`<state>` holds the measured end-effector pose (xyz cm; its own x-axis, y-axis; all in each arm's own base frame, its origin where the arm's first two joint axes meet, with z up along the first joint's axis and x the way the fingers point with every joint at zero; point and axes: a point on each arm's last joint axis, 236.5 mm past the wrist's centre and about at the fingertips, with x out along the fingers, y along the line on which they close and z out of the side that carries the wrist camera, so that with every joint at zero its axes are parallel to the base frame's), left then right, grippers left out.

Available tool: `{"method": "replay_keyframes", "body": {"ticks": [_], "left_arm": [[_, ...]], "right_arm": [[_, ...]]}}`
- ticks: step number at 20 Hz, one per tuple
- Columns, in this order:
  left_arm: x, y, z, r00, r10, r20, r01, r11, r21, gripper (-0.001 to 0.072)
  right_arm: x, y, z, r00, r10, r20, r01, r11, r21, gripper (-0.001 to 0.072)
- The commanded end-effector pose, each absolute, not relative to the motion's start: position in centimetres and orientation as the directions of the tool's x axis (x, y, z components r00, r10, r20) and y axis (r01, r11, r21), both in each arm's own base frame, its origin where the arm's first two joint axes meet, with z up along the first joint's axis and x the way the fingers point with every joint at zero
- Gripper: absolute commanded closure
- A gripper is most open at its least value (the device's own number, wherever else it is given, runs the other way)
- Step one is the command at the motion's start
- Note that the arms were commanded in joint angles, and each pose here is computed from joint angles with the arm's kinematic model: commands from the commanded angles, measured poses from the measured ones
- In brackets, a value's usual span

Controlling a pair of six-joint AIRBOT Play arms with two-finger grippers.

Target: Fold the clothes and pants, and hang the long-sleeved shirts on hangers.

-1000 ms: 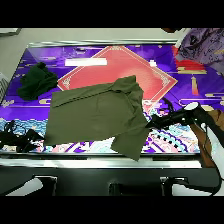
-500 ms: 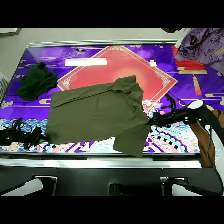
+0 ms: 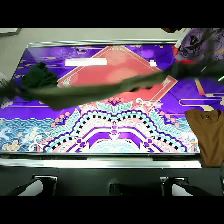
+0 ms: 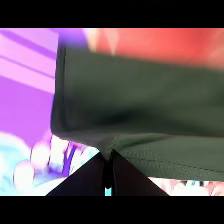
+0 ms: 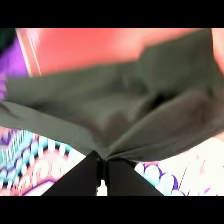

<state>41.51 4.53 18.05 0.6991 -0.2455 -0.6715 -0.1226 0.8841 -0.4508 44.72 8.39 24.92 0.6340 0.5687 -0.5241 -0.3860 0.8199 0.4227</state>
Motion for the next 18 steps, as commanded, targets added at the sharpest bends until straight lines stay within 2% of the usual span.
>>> {"method": "replay_keyframes", "body": {"ticks": [1,5,8,10,13,15,18], "left_arm": [[39.2,4.0,36.7,0.921,-0.108,-0.375,-0.019,0.948,-0.319,0.069],[30.3,4.5,48.0,0.989,0.078,-0.122,-0.104,0.97,-0.22,0.0689],[24.4,5.2,50.1,0.978,0.201,-0.056,-0.208,0.958,-0.196,0.0689],[22.3,6.0,50.2,0.963,0.264,-0.053,-0.269,0.941,-0.206,0.0689],[23.3,6.8,48.2,0.953,0.276,-0.126,-0.297,0.933,-0.203,0.0689],[26.4,7.8,44.3,0.932,0.263,-0.248,-0.314,0.929,-0.195,0.0689],[32.8,9.2,35.1,0.856,0.195,-0.479,-0.303,0.939,-0.159,0.0689]], "right_arm": [[41.0,7.3,40.4,0.827,0.464,-0.317,-0.426,0.886,0.184,0.0686],[31.2,6.1,50.9,0.945,0.321,-0.069,-0.322,0.947,0.0,0.0686],[24.9,4.7,54.3,0.976,0.213,0.048,-0.211,0.976,-0.059,0.0686],[23.1,4.3,55.7,0.978,0.18,0.103,-0.175,0.983,-0.053,0.0685],[25.5,4.0,54.4,0.981,0.186,0.055,-0.188,0.982,0.031,0.0685],[30.2,4.4,50.6,0.969,0.239,-0.067,-0.229,0.966,0.123,0.0685],[39.1,5.4,41.5,0.89,0.358,-0.282,-0.273,0.914,0.299,0.0685]]}}
